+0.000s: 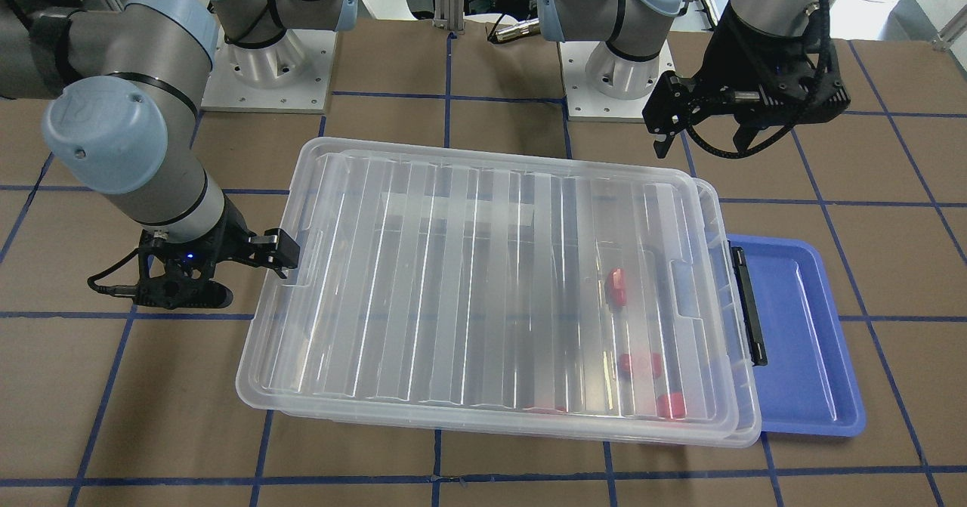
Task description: Place red block in blue tray from box
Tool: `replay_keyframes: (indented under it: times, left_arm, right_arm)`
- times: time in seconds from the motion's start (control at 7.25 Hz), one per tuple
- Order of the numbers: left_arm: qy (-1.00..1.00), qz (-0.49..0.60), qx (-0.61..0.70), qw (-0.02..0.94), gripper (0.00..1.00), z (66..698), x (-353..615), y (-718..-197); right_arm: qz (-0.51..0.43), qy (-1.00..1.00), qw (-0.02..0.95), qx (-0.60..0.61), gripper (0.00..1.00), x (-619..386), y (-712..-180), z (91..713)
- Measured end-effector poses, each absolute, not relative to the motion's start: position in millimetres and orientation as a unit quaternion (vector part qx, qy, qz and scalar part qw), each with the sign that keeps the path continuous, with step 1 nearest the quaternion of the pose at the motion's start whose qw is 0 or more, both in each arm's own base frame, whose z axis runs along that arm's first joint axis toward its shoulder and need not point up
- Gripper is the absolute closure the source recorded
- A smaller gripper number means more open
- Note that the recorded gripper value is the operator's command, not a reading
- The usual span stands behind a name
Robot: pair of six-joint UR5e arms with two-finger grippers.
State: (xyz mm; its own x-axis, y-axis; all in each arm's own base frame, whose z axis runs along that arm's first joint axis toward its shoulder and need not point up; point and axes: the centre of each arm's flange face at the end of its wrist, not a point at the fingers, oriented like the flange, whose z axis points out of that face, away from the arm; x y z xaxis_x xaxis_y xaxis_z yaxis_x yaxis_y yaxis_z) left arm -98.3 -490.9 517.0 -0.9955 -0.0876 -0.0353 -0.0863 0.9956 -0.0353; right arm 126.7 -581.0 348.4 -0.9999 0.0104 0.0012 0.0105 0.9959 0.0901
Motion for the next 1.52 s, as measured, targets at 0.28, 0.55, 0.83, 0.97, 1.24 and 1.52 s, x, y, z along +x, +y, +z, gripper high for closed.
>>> replay_keyframes:
  times: [0.28,0.55,0.83,0.97,1.24,1.52]
  left_arm:
    - [0.999,-0.017,-0.044,0.018,0.0,517,-98,-491]
    - [0.999,-0.017,-0.044,0.018,0.0,517,-98,-491]
    - [0.999,-0.017,-0.044,0.018,0.0,517,-98,-491]
    - [0.999,-0.017,-0.044,0.018,0.0,517,-98,-491]
    - [0.999,-0.017,-0.044,0.018,0.0,517,-98,-491]
    - [0.999,-0.017,-0.044,0.018,0.0,517,-98,-491]
  right_arm:
    - [-0.046,-0.999,0.015,-0.006,0.0,117,-583,348]
    - [-0.046,-0.999,0.021,-0.006,0.0,108,-584,349]
    - [-0.044,-0.999,0.022,-0.001,0.0,92,-588,351]
    - [-0.043,-0.999,0.022,-0.003,0.0,83,-590,353]
    - [-0.043,-0.999,0.021,0.003,0.0,69,-592,354]
    - [-0.046,-0.999,0.023,0.01,0.0,46,-594,354]
